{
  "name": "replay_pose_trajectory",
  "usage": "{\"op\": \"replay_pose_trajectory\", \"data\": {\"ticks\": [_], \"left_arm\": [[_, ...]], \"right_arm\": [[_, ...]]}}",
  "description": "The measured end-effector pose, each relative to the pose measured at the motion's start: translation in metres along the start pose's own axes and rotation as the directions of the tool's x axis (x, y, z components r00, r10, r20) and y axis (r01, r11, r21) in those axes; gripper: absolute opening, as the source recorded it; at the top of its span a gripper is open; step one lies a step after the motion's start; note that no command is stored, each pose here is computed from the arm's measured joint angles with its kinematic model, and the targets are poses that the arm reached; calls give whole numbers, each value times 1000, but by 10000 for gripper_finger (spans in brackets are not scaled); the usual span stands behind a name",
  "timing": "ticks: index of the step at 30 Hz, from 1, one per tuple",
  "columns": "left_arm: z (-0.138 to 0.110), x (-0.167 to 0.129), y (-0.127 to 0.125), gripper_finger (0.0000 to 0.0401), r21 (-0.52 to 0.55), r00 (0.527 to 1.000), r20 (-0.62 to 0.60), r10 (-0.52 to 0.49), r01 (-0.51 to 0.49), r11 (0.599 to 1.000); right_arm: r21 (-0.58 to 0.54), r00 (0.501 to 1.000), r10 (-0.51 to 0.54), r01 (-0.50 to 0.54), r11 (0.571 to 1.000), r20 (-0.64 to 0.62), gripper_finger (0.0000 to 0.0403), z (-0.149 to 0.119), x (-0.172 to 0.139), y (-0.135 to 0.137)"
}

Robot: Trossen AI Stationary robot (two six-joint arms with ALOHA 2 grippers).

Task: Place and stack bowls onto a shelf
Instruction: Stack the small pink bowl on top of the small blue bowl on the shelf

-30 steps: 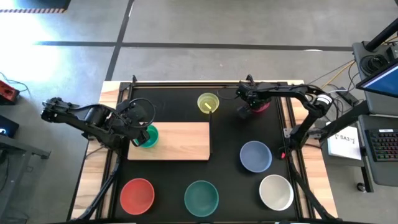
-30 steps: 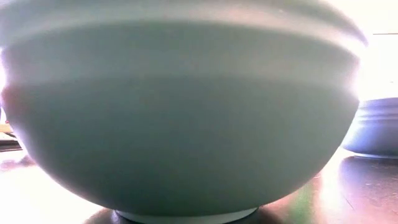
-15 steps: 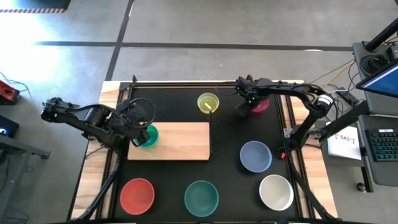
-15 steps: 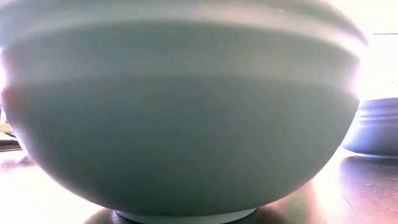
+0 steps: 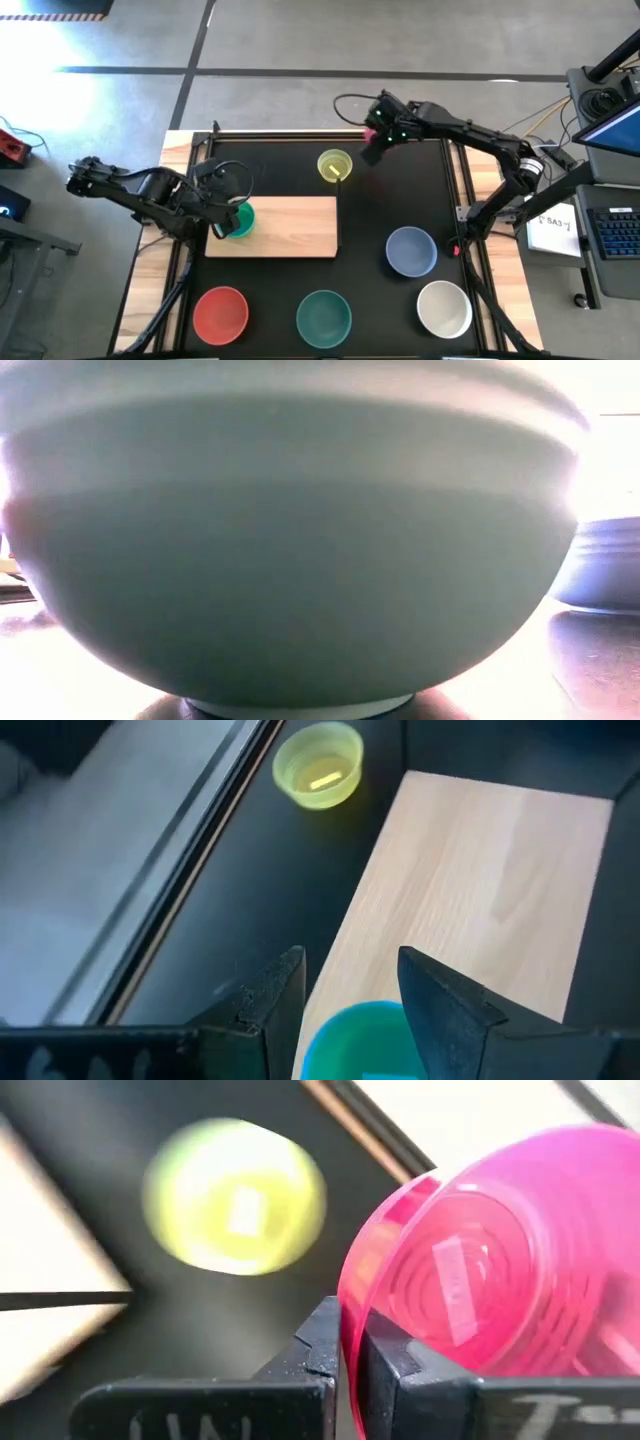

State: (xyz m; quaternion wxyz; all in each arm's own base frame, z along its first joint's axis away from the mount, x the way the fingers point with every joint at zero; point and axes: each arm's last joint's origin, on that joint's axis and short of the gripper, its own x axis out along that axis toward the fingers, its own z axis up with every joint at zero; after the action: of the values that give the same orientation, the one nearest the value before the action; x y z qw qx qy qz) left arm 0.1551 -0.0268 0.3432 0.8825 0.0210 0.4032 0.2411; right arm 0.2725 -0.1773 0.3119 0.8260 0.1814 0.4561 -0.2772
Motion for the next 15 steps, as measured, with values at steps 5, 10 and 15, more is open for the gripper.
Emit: {"op": "replay_pose_trajectory", "data": {"ticks": [5, 10, 15], "left_arm": [[9, 1, -5, 144, 102, 996, 84, -37, 28, 994], [21, -1, -9, 144, 196, 979, 186, -85, 48, 979], [30, -2, -18, 144, 323, 934, 259, -248, 158, 933]], "right_arm": [[-280, 951, 304, -276, 919, 60, 8, 14, -29, 48], [-592, 848, 530, -427, 684, 1, 8, 7, -50, 100], [-757, 721, 682, -514, 404, -125, 8, -12, -62, 143]]}}
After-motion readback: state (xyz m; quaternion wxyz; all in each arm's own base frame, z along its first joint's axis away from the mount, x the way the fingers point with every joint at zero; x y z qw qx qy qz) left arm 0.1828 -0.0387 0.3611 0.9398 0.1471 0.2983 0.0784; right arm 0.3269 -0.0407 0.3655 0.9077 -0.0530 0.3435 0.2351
